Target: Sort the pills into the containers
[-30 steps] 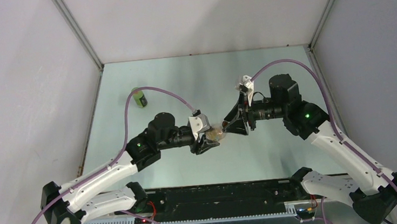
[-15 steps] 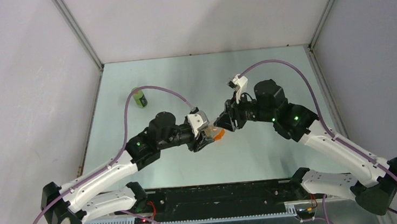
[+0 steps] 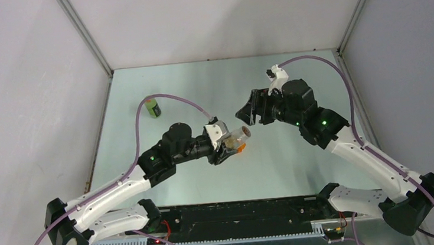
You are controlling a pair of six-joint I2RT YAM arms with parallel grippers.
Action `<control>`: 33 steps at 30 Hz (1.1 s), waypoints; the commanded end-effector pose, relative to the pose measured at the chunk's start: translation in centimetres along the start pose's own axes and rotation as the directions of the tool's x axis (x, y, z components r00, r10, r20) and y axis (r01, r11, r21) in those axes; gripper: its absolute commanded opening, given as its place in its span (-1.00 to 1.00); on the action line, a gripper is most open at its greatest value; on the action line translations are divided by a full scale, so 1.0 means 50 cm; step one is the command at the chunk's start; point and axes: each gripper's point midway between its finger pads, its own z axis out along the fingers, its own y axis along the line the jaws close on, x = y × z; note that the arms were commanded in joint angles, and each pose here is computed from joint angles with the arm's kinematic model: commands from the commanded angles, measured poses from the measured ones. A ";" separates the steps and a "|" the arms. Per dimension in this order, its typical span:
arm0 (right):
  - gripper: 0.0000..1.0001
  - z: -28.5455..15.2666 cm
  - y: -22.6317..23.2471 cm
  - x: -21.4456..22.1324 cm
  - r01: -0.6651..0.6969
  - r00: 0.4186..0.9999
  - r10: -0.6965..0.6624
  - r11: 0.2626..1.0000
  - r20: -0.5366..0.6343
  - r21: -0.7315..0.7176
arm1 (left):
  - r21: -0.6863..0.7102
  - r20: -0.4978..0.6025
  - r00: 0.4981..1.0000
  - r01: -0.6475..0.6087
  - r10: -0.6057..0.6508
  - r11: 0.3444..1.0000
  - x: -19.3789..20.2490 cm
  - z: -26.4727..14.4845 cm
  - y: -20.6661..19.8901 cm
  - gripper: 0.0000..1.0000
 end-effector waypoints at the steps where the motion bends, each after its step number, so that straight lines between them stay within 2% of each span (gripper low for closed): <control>1: 0.69 -0.068 0.088 -0.028 0.184 0.983 -0.178 0.952 0.045 -0.245 | 0.013 0.109 0.993 -0.052 0.051 0.999 -0.069 -0.008 -0.004 -1.00; 6: 0.77 -0.122 0.129 0.051 0.339 0.918 -0.397 0.799 -0.013 -0.497 | 0.039 0.115 0.992 -0.057 0.052 0.998 -0.073 -0.009 -0.013 -1.00; 9: 0.77 -0.134 0.122 0.076 0.373 0.890 -0.455 0.764 -0.030 -0.527 | 0.073 0.122 0.991 -0.062 0.053 0.995 -0.078 -0.012 -0.025 -1.00; 15: 0.70 -0.139 0.101 0.092 0.423 0.857 -0.514 0.745 -0.040 -0.516 | 0.142 0.131 0.990 -0.070 0.051 0.987 -0.084 -0.019 -0.050 -1.00; 21: 0.08 -0.139 0.105 0.099 0.405 0.859 -0.509 0.739 -0.052 -0.538 | 0.161 0.134 0.990 -0.074 0.052 0.984 -0.086 -0.020 -0.057 -1.00; 24: -0.04 -0.140 0.109 0.098 0.391 0.866 -0.498 0.741 -0.056 -0.546 | 0.166 0.132 0.990 -0.072 0.050 0.984 -0.085 -0.020 -0.059 -1.00; 27: -0.25 -0.134 0.110 0.093 0.383 0.873 -0.484 0.752 -0.055 -0.537 | 0.157 0.132 0.990 -0.072 0.052 0.985 -0.085 -0.020 -0.055 -1.00; 31: -0.54 -0.103 0.104 0.066 0.309 0.922 -0.380 0.833 -0.070 -0.460 | 0.073 0.105 0.993 -0.058 0.050 0.996 -0.078 -0.011 -0.023 -1.00; 33: -0.60 -0.073 0.090 0.053 0.258 0.948 -0.309 0.890 -0.080 -0.377 | 0.028 0.079 0.996 -0.052 0.050 0.998 -0.070 -0.006 -0.005 -1.00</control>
